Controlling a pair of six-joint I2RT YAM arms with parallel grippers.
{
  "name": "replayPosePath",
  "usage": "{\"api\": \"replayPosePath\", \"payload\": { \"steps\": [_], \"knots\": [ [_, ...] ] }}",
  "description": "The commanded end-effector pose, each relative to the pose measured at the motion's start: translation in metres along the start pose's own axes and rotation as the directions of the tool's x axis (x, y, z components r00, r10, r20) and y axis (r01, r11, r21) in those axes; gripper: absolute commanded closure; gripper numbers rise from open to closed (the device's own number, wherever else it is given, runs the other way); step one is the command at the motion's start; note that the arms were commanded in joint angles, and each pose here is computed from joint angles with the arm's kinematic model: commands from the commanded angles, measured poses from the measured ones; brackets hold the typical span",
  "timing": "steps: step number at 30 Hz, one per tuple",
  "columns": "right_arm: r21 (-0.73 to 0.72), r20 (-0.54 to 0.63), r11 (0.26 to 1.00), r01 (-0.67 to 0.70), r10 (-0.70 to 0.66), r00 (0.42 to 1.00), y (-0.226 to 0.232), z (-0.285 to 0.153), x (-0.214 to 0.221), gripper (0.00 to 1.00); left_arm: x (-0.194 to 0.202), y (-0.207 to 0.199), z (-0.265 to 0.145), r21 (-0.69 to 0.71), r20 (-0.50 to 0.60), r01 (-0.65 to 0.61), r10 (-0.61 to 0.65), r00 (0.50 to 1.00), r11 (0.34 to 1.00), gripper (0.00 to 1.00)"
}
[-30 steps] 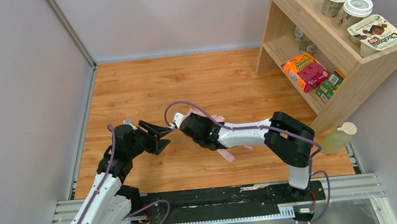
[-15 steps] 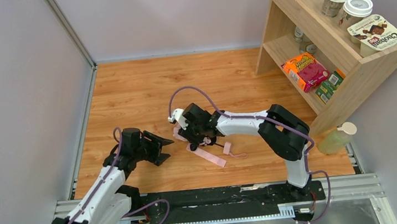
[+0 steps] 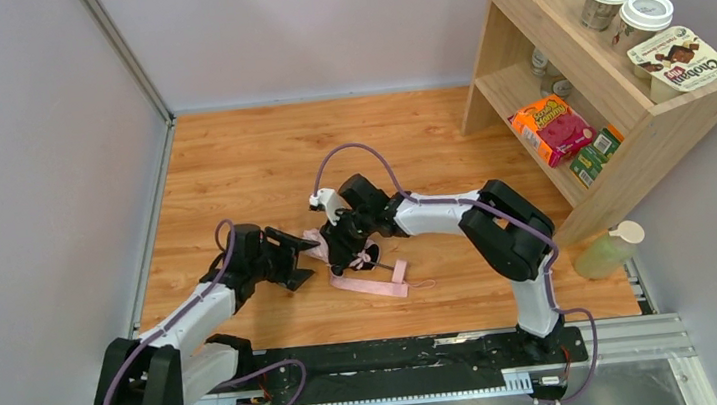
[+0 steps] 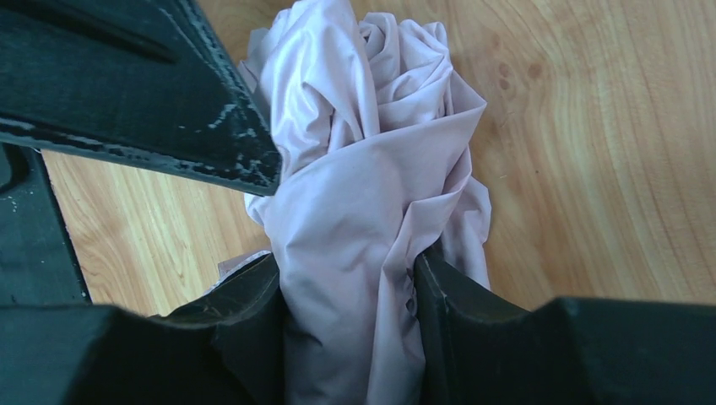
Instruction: Put away the umbrella
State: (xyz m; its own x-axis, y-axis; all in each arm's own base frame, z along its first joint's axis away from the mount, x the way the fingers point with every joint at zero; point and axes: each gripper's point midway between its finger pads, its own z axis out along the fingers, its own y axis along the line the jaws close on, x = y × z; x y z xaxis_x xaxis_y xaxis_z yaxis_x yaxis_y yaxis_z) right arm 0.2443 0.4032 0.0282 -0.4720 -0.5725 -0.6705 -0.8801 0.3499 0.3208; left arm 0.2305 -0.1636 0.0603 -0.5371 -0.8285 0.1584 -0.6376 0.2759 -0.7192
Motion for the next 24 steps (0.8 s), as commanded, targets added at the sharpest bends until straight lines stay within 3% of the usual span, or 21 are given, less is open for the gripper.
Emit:
{"api": "replayPosePath", "payload": {
  "steps": [1, 7, 13, 18, 24],
  "knots": [
    [-0.009, -0.336, 0.979, -0.203, 0.188, 0.923, 0.010, 0.008, 0.115, 1.00, -0.010, -0.046, 0.003, 0.123, 0.040, -0.045, 0.041, 0.998, 0.991, 0.23],
    [-0.009, -0.336, 0.978, -0.208, 0.193, 0.922, 0.007, 0.008, 0.112, 1.00, -0.009, -0.051, 0.004, 0.145, 0.061, -0.108, 0.100, 0.993, 0.984, 0.23],
    [0.004, -0.334, 0.980, -0.200, 0.190, 0.923, 0.002, 0.005, 0.110, 1.00, -0.010, -0.054, -0.022, 0.175, 0.167, -0.161, 0.132, 0.977, 0.971, 0.23],
    [0.010, -0.331, 0.980, -0.197, 0.190, 0.924, 0.001, 0.004, 0.108, 1.00, 0.002, -0.044, -0.004, 0.032, 0.037, -0.083, 0.082, 0.996, 0.996, 0.23],
    [0.012, -0.328, 0.982, -0.189, 0.183, 0.927, 0.000, 0.004, 0.105, 1.00, 0.000, -0.047, 0.014, -0.036, 0.008, -0.150, 0.150, 0.989, 0.988, 0.22]
  ]
}}
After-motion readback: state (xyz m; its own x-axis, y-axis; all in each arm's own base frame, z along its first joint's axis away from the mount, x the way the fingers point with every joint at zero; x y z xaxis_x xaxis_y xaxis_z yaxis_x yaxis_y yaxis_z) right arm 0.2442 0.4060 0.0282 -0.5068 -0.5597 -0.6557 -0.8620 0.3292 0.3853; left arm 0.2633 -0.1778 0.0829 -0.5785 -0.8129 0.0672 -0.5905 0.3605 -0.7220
